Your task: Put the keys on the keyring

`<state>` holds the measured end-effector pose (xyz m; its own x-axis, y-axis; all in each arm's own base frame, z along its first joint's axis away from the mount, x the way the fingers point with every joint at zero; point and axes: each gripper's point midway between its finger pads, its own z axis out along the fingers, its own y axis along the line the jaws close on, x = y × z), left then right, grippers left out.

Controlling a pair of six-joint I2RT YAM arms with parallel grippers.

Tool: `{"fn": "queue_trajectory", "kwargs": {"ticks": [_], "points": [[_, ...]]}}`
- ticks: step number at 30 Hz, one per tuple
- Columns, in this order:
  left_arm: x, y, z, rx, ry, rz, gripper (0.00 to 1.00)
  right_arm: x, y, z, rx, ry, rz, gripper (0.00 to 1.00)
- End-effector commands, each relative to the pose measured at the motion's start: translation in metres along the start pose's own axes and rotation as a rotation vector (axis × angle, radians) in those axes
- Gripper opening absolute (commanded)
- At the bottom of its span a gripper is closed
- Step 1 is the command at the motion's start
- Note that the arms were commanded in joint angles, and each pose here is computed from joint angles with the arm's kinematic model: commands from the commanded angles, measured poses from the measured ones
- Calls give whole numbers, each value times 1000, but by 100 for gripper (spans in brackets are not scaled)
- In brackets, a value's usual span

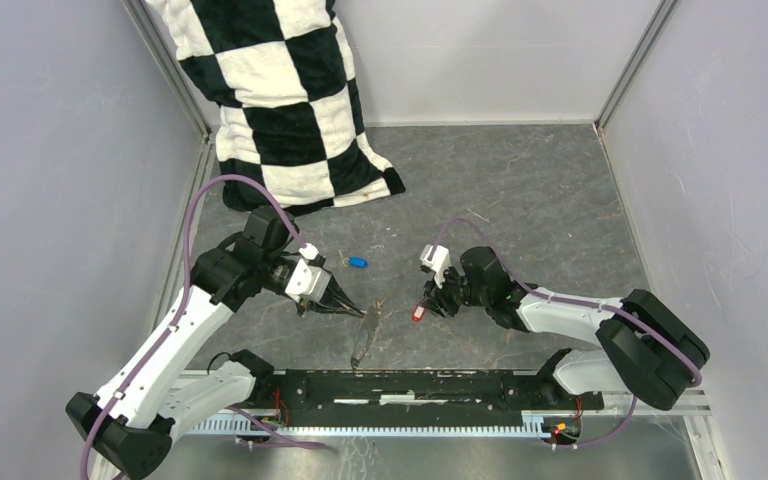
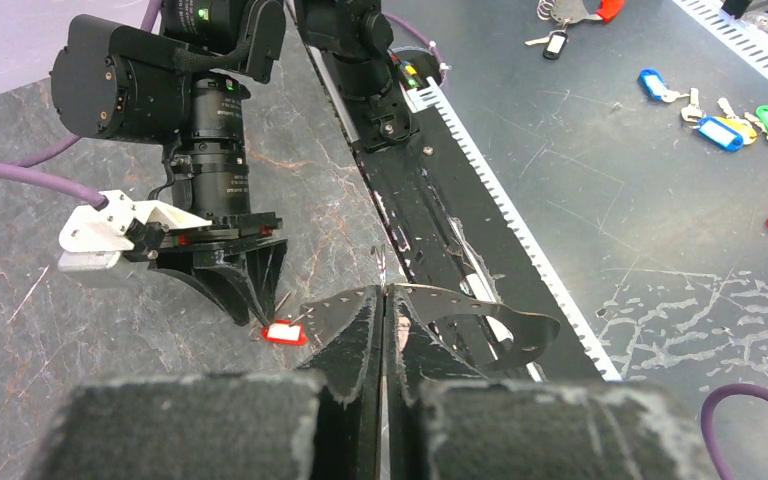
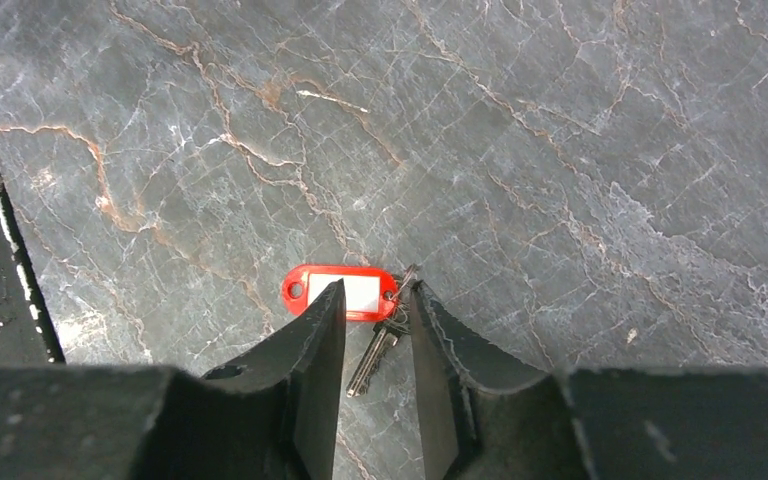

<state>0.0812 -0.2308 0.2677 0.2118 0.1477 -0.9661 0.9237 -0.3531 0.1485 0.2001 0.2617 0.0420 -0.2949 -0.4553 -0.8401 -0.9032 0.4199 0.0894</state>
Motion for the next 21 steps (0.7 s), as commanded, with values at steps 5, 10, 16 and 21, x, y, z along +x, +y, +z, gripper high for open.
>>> {"fn": "queue_trajectory", "kwargs": {"ticks": [5,10,16,21], "points": [[-19,1,-4,-10,-22,33,2,-1,9,5,-65,-18,28,33],[-18,1,-3,-7,-24,33,2,5,6,8,-59,8,26,31],[-19,1,-3,-7,-25,30,2,5,2,10,-38,4,16,24],[-20,0,-3,-6,-27,27,2,0,-2,11,-25,-7,2,20]]}}
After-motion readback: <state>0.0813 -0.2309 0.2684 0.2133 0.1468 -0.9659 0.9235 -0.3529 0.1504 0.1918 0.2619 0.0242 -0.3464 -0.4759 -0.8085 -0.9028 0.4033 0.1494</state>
